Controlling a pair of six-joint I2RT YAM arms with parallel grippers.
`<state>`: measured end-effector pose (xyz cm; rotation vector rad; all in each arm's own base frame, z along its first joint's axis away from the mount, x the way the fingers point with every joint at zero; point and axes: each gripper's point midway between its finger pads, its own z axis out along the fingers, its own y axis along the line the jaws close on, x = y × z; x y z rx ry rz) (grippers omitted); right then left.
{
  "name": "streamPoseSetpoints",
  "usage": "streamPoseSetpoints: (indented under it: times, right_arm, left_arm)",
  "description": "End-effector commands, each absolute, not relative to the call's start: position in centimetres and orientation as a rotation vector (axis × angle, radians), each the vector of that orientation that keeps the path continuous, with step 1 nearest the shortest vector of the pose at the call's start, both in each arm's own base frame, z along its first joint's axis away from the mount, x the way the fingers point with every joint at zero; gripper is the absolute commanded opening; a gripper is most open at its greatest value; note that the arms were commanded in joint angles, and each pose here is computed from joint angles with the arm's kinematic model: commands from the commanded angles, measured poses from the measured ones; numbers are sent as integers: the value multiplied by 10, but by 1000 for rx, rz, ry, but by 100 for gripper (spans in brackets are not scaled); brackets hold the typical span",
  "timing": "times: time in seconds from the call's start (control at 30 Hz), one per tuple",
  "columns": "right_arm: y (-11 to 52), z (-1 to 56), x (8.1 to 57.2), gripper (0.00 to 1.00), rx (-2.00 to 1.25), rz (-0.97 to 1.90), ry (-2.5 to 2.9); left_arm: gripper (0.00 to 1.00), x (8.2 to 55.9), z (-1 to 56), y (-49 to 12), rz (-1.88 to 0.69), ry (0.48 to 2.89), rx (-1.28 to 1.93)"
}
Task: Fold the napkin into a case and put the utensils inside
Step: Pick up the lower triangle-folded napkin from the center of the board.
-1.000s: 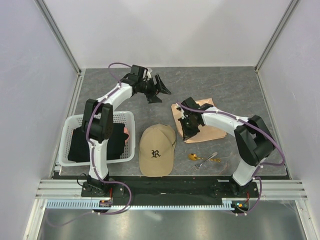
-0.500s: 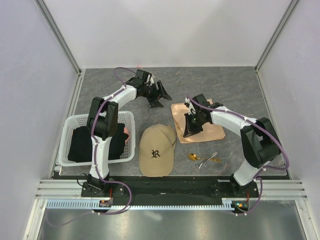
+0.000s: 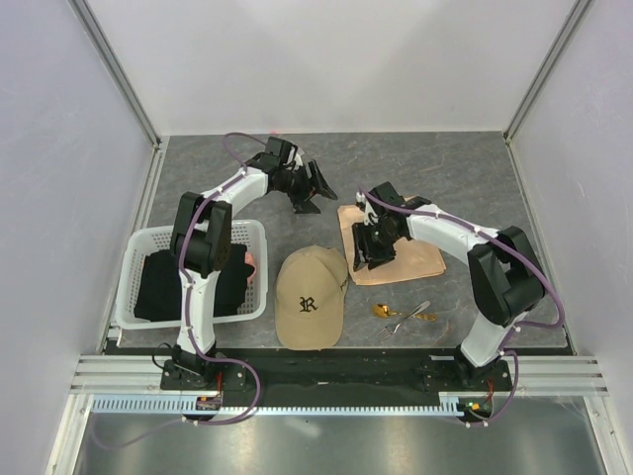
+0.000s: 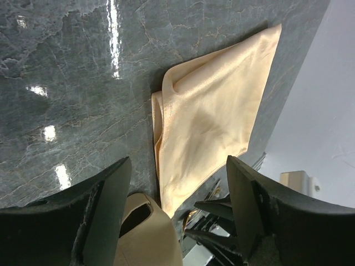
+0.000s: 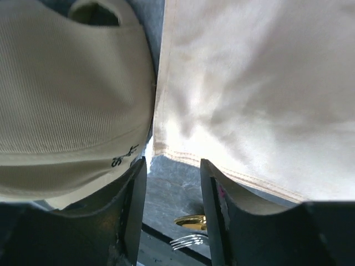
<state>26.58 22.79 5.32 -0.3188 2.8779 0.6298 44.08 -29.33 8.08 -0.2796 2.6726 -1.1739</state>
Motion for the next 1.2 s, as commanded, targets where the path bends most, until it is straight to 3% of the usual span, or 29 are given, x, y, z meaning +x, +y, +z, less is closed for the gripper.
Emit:
streamPoseSetpoints:
  times: [0.0,0.1,0.13,0.23,0.5,0.7,0.93,1.17]
  right_arm:
    - [218,61,297,47,-250,457,2825]
    - [204,47,310,35,-188,387,2846]
    - [200,39,313,25,-178,364,2858]
    - [181,24,318,9,-132,311,2879]
    - [114,-3,330,6,-56,120,2902]
    - [115,28,337,13,-145,88,2864]
    - [160,66,326,44,-359,97,2812]
    - [173,59,315,52,-393,128,2832]
  left_arm:
    - [76,444,118,-292,-1205,2593,-191]
    - [76,444,119,-292,-1214,2594,-198]
    - [76,443,119,-293,-1221,2597,-196]
    - [75,441,122,-294,-1238,2596,-194]
    - [77,436,130,-295,-1264,2586,-162]
    - [77,440,131,-297,-1274,2578,-160]
    - [77,444,132,-300,-1292,2574,-167]
    - [77,447,135,-302,-1301,2565,-156]
